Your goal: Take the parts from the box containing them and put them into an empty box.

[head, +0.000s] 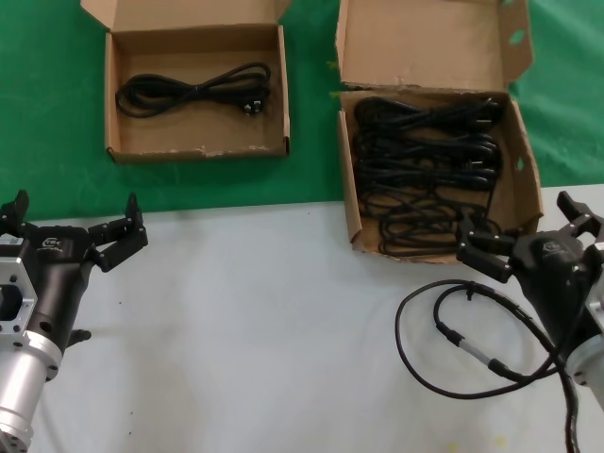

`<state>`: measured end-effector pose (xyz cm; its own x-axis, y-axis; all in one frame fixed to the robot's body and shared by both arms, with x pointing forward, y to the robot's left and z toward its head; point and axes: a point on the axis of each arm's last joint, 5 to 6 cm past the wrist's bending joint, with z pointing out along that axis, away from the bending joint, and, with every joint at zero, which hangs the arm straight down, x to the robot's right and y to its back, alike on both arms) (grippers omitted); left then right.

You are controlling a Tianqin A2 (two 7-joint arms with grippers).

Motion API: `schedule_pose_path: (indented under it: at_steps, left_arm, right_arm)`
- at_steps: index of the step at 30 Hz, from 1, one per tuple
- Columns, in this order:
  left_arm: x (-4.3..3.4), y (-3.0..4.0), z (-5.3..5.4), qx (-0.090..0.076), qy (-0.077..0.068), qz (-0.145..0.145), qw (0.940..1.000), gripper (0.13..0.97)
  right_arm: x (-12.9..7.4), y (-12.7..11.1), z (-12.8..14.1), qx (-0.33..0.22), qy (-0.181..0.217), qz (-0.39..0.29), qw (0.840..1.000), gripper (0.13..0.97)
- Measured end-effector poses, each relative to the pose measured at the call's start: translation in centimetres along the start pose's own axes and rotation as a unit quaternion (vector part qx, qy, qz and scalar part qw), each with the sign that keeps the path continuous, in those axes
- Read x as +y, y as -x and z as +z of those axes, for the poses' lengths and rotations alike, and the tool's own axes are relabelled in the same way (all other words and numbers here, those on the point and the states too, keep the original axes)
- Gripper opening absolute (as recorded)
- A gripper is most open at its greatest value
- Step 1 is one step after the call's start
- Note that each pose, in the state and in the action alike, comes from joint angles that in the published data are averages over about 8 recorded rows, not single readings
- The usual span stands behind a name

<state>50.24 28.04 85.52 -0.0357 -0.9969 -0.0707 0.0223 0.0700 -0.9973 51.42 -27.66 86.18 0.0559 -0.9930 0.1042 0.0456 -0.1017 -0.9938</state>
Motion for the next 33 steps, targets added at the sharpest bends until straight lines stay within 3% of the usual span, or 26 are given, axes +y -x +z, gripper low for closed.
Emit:
schedule_pose_path:
  at_steps: [33]
  left_arm:
    - [0.0, 0.0, 0.0, 0.0, 0.0, 0.0, 1.0, 0.966]
  right_arm:
    - [0.0, 0.0, 0.0, 0.0, 0.0, 0.0, 1.0, 0.966]
